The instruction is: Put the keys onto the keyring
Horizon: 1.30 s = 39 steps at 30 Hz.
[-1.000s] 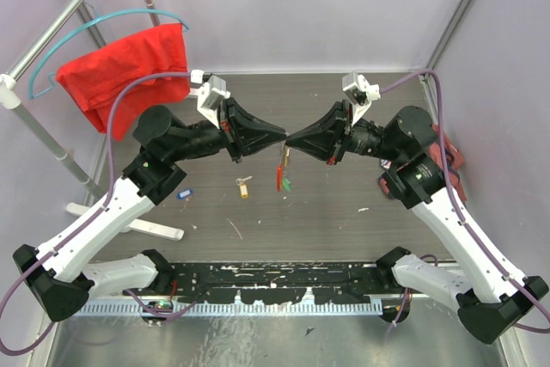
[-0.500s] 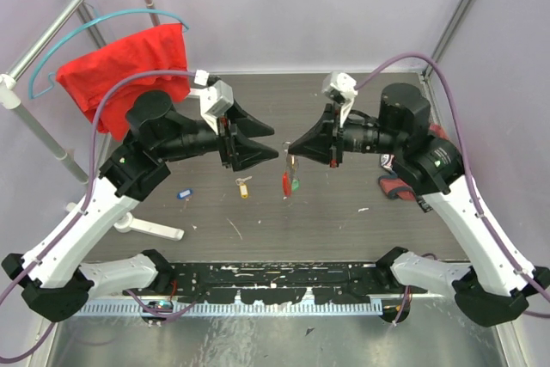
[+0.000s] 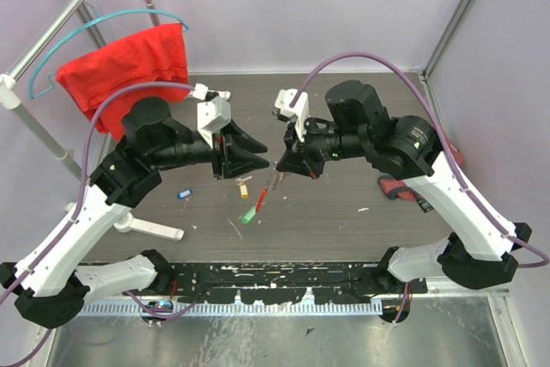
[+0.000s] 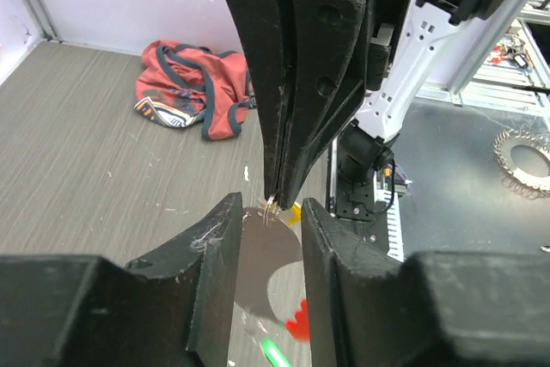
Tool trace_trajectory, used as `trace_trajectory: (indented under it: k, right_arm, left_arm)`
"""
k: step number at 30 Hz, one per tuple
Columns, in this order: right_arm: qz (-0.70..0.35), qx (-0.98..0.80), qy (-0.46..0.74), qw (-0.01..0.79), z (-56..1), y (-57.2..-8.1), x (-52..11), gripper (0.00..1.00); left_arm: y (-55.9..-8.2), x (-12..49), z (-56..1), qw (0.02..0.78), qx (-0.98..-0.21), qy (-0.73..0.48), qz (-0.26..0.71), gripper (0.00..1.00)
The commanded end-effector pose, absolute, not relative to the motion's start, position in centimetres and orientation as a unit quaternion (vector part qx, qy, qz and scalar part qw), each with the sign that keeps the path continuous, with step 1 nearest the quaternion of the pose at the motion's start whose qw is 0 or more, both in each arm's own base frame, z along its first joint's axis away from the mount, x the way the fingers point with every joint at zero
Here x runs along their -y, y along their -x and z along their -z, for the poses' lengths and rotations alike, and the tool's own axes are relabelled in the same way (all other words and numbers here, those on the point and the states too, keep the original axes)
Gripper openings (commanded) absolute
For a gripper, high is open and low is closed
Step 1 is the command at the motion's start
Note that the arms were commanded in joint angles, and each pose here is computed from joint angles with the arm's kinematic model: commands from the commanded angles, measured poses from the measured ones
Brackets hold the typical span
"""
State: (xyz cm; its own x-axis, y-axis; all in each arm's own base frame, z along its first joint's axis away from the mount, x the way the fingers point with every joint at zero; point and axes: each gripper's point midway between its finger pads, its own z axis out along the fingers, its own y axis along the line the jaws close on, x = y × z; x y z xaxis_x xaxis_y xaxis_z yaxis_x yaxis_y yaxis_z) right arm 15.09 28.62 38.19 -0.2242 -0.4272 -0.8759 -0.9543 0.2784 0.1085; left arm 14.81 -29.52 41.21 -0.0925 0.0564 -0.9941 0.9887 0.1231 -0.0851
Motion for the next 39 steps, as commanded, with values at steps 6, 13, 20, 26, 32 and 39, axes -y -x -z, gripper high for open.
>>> trace_trajectory:
  k: [6,13,20,26,32,39]
  right_arm:
    - [-0.311,-0.673,0.541,0.397,-40.0,-14.0,-28.2,0.01]
    - [-0.315,-0.666,0.551,0.393,-39.8,-13.5,-28.5,0.01]
    - [-0.314,-0.66,0.551,0.403,-40.2,-13.6,-28.5,0.01]
    - [-0.314,-0.66,0.552,0.402,-40.0,-13.6,-28.6,0.01]
    - [-0.316,-0.657,0.55,0.407,-40.1,-13.7,-28.8,0.01]
    - [-0.315,-0.653,0.521,0.45,-41.4,-14.4,-28.4,0.22]
  left_arm:
    - [-13.3,29.5,-40.4,0.467,-0.549,-0.49,0.49,0.41]
    - [-12.8,30.3,-39.6,0.432,-0.546,-0.504,0.512,0.36]
    - [-12.8,30.9,-38.8,0.412,-0.555,-0.51,0.513,0.36]
    - [-12.8,31.2,-38.6,0.409,-0.555,-0.512,0.512,0.24]
    - [-12.8,31.3,-38.6,0.408,-0.554,-0.515,0.512,0.06]
    - [-13.4,31.2,-38.7,0.424,-0.562,-0.503,0.501,0.0]
